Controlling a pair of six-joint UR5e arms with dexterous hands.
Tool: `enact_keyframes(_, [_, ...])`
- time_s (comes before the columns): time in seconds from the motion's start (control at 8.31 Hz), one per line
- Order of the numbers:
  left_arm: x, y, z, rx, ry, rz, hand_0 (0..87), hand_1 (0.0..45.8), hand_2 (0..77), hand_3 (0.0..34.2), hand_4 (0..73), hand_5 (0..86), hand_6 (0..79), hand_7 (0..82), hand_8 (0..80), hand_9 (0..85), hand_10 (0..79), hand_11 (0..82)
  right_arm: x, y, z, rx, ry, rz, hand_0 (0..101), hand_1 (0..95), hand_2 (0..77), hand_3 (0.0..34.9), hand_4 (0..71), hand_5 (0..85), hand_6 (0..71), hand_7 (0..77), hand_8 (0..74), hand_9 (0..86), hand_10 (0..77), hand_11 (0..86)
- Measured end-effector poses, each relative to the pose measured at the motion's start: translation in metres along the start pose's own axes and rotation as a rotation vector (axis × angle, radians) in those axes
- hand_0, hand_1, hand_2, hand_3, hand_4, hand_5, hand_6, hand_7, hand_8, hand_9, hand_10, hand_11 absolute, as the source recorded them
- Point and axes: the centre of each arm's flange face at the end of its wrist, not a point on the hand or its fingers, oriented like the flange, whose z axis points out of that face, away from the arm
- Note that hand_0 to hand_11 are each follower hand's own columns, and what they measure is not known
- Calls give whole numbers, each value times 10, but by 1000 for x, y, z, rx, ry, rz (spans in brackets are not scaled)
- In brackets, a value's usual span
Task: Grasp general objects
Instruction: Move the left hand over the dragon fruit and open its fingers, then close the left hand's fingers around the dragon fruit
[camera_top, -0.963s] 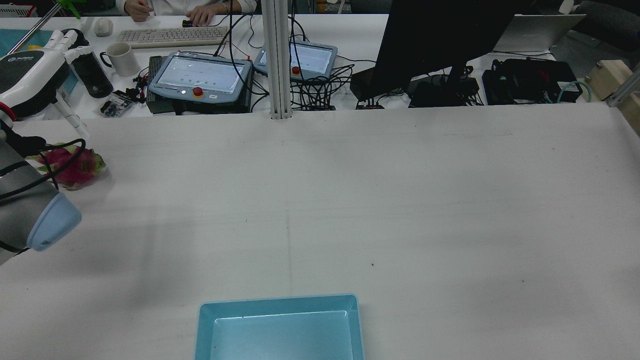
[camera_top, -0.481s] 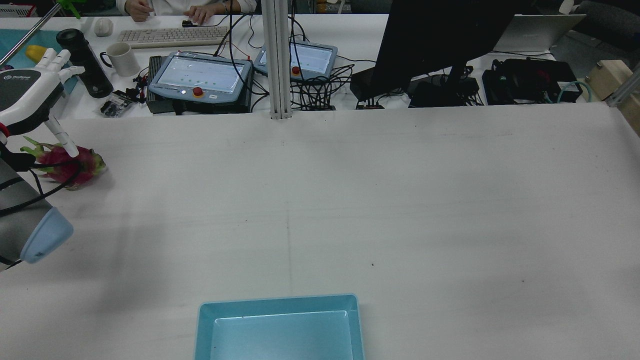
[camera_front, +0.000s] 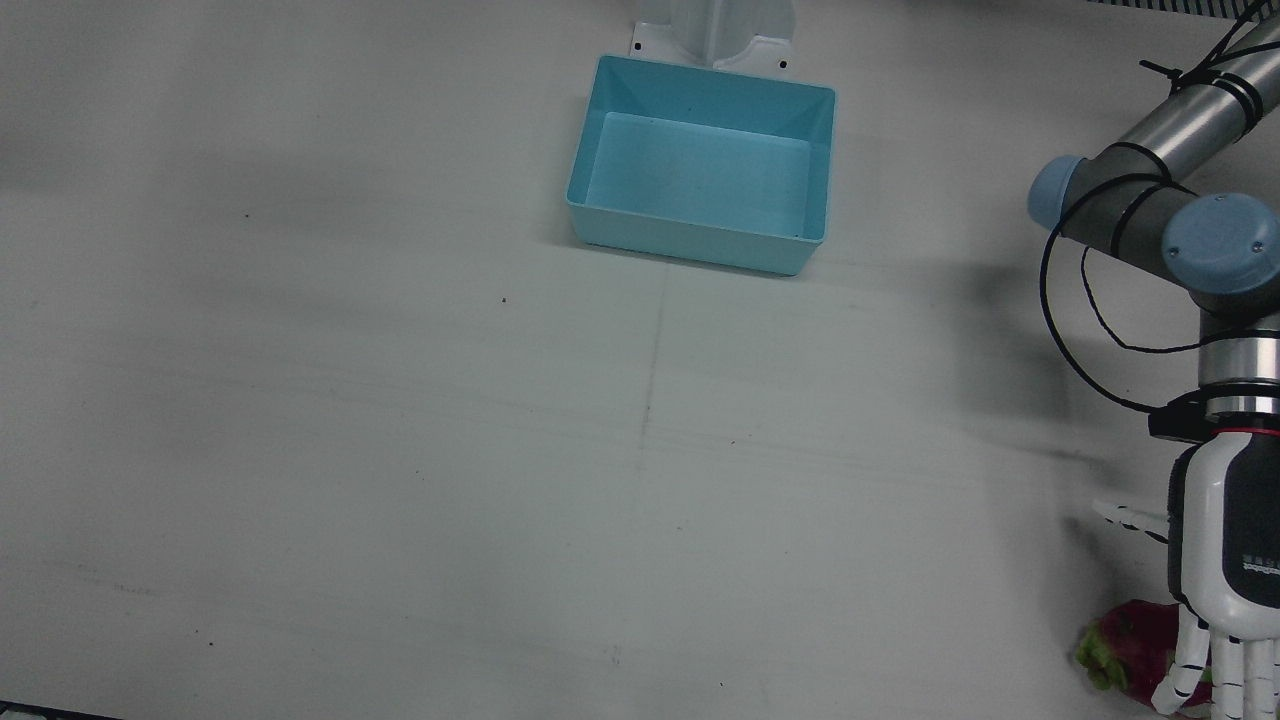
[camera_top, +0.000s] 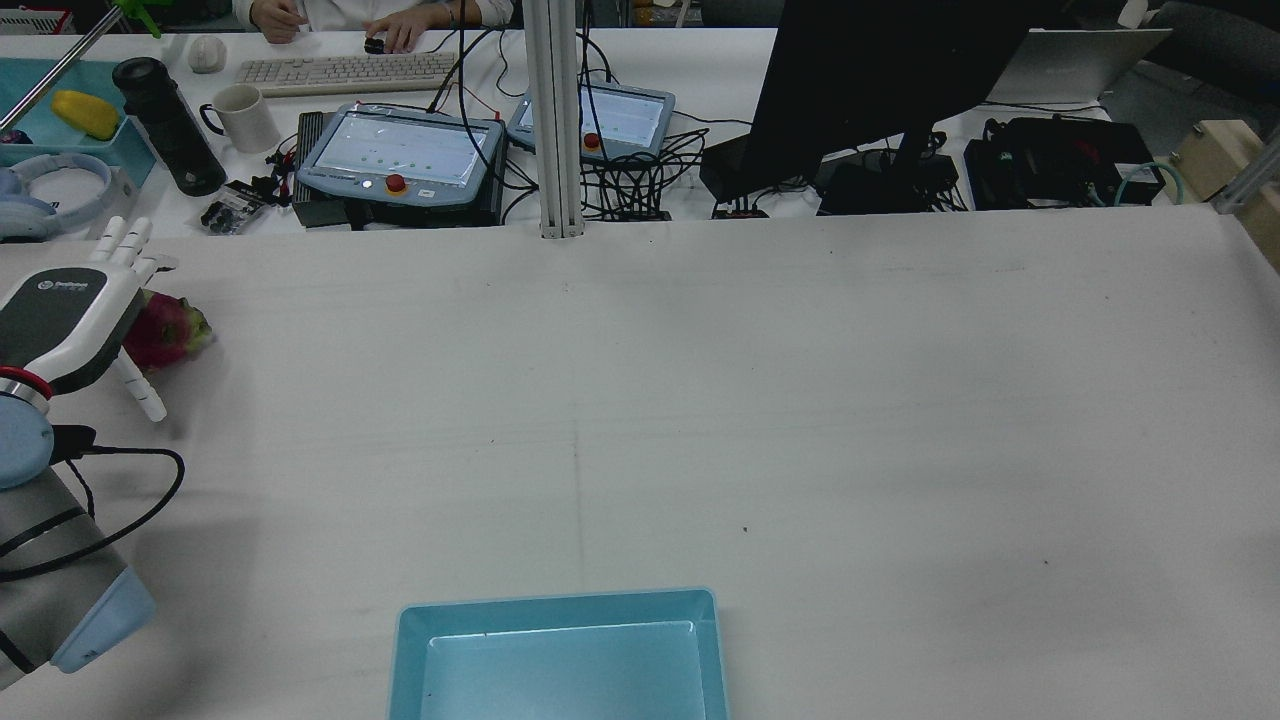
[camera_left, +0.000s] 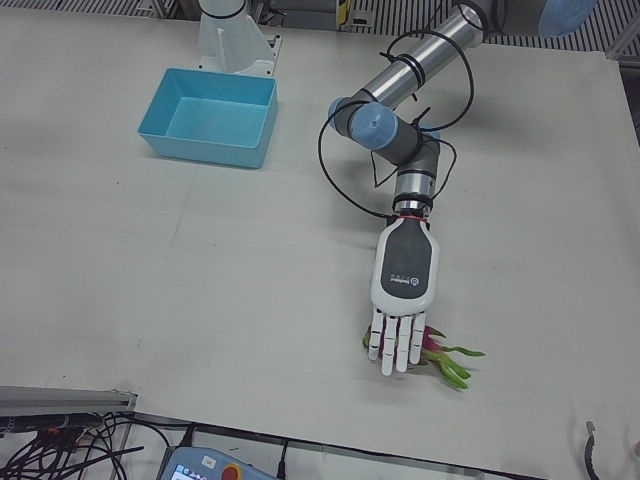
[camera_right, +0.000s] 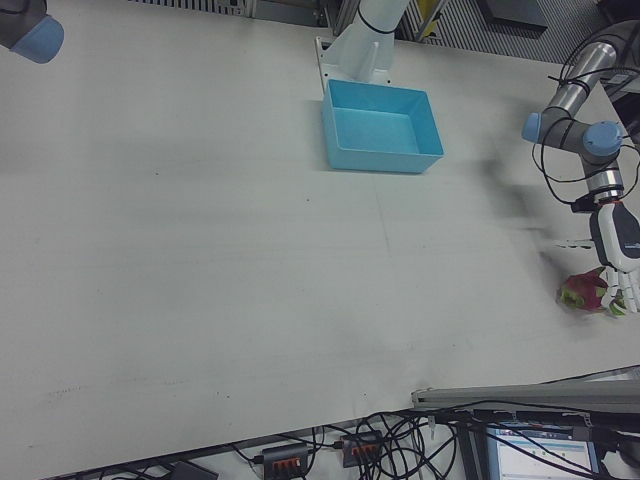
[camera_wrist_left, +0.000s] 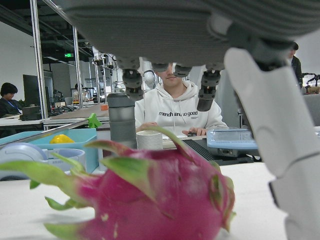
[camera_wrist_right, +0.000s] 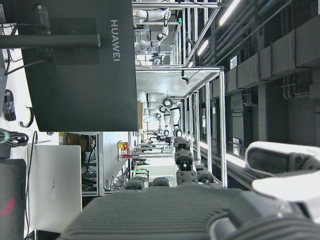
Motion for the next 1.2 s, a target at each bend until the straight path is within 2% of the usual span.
enact_keyframes(0.24, [5, 29, 9, -14, -19, 11, 540, 0, 11, 0, 0, 213, 0, 49, 11, 5, 207, 49, 0, 0, 0, 0, 0, 0, 0, 65, 747, 0, 0, 0, 0, 0, 0, 5, 0, 5])
enact_keyframes(0.6, [40, 23, 29, 17, -36, -11, 556, 0, 11, 0, 5, 240, 5, 60, 11, 5, 213, 60, 0, 0, 0, 0, 0, 0, 0, 65, 747, 0, 0, 0, 0, 0, 0, 5, 0, 5])
enact_keyframes(0.84, [29, 11, 41, 43, -50, -4, 556, 0, 11, 0, 11, 240, 5, 65, 11, 5, 207, 71, 0, 0, 0, 0, 0, 1, 0, 65, 747, 0, 0, 0, 0, 0, 0, 5, 0, 5])
enact_keyframes(1.08, [4, 4, 53, 62, -53, -5, 566, 0, 11, 0, 11, 295, 5, 76, 11, 5, 207, 71, 0, 0, 0, 0, 0, 1, 0, 65, 747, 0, 0, 0, 0, 0, 0, 5, 0, 5])
enact_keyframes(1.2, [-2, 2, 56, 69, -52, -6, 569, 0, 11, 0, 11, 295, 5, 76, 11, 5, 213, 82, 0, 0, 0, 0, 0, 1, 0, 65, 747, 0, 0, 0, 0, 0, 0, 5, 0, 5])
